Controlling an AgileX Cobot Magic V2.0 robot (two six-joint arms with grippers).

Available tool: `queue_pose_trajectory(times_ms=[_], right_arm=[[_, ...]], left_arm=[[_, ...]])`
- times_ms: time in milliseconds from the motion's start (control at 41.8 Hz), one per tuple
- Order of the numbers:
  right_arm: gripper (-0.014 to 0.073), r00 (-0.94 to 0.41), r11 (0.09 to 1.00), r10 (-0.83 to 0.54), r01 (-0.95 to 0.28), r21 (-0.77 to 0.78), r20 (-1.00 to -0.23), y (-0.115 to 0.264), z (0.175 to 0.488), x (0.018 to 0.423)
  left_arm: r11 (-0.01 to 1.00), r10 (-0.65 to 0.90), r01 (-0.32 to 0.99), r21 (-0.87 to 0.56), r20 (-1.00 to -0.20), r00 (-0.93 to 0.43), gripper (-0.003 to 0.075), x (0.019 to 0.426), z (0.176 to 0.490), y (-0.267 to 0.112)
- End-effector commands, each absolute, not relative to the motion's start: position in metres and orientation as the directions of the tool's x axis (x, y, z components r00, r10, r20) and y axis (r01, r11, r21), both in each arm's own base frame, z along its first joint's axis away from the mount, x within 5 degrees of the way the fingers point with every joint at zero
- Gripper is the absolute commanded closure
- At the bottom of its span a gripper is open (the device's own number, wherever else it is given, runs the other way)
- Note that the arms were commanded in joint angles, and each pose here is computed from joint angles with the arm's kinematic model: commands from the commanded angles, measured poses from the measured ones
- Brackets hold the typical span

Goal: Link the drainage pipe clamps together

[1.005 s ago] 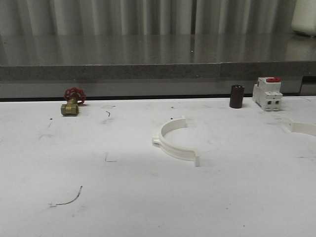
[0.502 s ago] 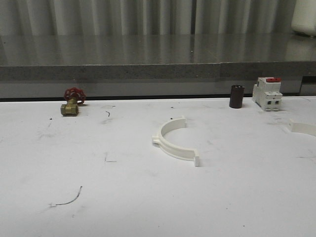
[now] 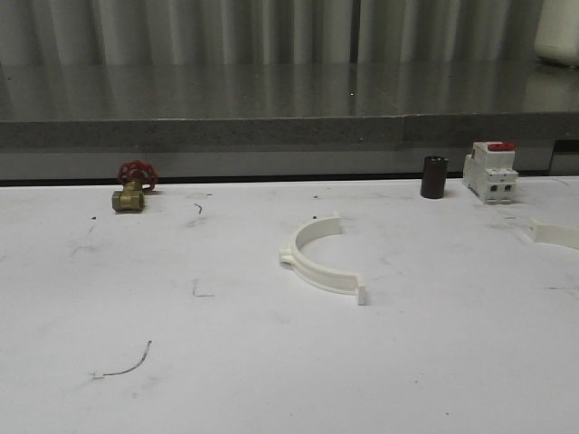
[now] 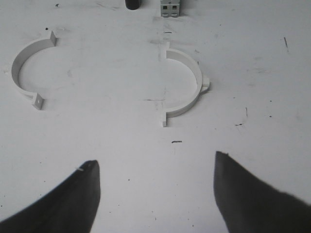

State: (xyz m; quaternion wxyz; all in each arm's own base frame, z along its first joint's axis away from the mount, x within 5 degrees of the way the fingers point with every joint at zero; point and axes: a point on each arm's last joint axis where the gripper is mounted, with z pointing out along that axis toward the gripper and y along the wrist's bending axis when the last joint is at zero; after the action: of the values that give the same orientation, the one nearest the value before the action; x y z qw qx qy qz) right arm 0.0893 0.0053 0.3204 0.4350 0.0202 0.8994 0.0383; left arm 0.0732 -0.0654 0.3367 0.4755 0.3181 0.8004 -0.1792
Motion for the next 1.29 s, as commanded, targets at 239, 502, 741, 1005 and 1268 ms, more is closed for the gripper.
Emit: queue_pose_trajectory(times_ms=[239,502,741,1005,1268], right_arm=[[0.007,-0.561,0.996,0.075,-0.004,0.094,-0.824,0.006,0.333,0.094],[0.007,-0.563,0.999,0.038,0.009,0.039,-0.826,0.002,0.347,0.101],[0.007,-0.733,0.998,-0.015,0.036,-0.06,-0.681,-0.004,0.355,0.149],[0.007,-0.874,0.988,0.146,0.153,0.024,-0.463,-0.028,0.333,0.228],[0.007,-0.926,0.988,0.15,0.131,0.078,-0.346,-0.051,0.29,0.291]], left_arm=[[0.731,0.272,0.683,0.007,-0.92,-0.282,0.0374,0.074,0.351,-0.067],[0.731,0.272,0.683,0.007,-0.92,-0.282,0.0374,0.074,0.351,-0.067],[0.731,0.272,0.683,0.007,-0.92,-0.282,0.0374,0.074,0.351,-0.067],[0.731,0.272,0.683,0.007,-0.92,-0.282,0.0374,0.074,0.351,-0.067],[0.731,0.272,0.683,0.007,-0.92,-0.282,0.0374,0.074,0.351,-0.067]])
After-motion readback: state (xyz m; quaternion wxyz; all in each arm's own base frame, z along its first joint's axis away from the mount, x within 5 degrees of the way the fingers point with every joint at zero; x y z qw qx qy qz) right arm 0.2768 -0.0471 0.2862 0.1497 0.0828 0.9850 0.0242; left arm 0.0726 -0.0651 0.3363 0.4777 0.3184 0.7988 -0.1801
